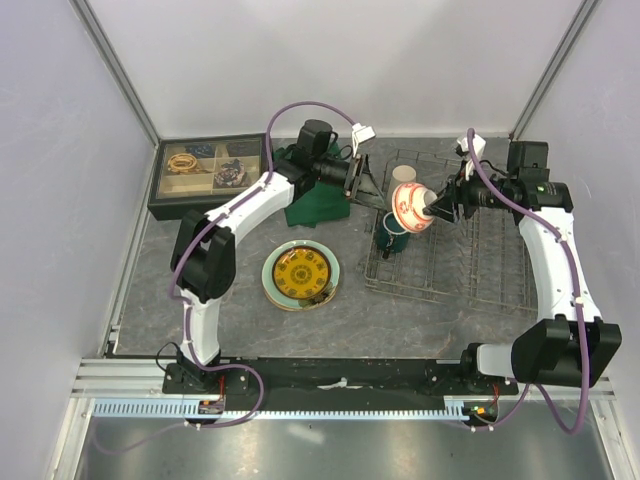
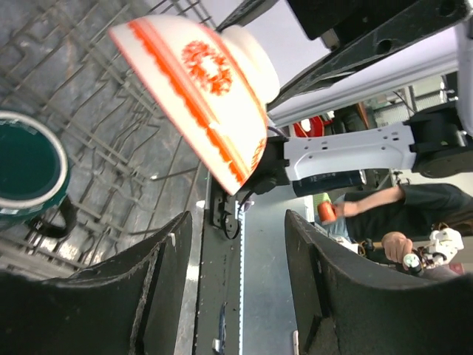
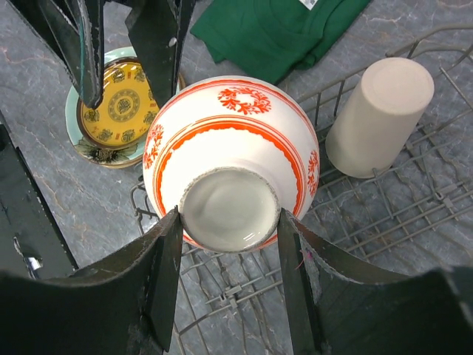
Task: Unload the mixed dishes from the dish rack
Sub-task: Place the bowl at the center of the board.
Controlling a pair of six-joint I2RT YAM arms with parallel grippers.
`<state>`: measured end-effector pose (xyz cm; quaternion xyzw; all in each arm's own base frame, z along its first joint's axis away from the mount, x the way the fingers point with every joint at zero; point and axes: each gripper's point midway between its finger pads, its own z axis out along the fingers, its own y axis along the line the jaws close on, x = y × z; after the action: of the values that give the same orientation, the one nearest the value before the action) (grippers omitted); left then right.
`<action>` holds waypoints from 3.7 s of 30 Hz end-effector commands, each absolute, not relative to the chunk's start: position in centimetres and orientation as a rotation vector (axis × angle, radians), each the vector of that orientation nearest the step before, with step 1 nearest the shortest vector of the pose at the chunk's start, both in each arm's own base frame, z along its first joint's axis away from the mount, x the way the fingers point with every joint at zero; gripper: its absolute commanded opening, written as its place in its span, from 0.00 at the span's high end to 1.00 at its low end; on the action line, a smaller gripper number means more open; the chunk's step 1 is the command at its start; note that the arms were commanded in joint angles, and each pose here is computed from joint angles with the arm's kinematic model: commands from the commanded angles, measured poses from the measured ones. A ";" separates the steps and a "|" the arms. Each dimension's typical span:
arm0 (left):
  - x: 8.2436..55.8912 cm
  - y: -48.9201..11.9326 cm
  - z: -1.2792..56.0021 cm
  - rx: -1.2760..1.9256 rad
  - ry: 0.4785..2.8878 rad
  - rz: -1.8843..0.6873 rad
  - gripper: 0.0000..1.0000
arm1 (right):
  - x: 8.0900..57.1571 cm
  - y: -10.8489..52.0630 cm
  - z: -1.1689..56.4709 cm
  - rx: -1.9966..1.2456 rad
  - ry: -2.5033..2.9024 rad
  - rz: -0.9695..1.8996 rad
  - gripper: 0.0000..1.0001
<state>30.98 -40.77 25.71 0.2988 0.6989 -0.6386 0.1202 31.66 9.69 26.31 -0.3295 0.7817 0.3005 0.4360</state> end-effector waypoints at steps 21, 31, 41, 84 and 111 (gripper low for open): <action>30.0 -44.0 29.3 0.921 1.881 -2.022 0.58 | 31.4 12.8 30.3 -0.879 1.763 0.789 0.87; 28.3 -43.4 29.8 0.948 1.860 -2.102 0.98 | 31.5 13.0 29.4 -0.884 1.775 0.789 0.87; 28.7 -41.5 29.7 0.922 1.882 -2.005 0.98 | 31.3 12.4 28.9 -0.881 1.793 0.725 0.42; 28.9 -6.3 13.6 0.939 2.340 -0.115 0.99 | 30.7 12.3 24.4 -0.881 1.886 0.741 0.35; 30.7 -3.9 7.7 1.121 2.469 0.103 0.98 | 30.8 13.0 23.5 -0.903 1.902 0.747 0.35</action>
<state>28.27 -3.88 6.65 0.3760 0.9088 0.0005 0.1810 30.34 12.75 23.38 -0.3515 0.7755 0.2992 0.4306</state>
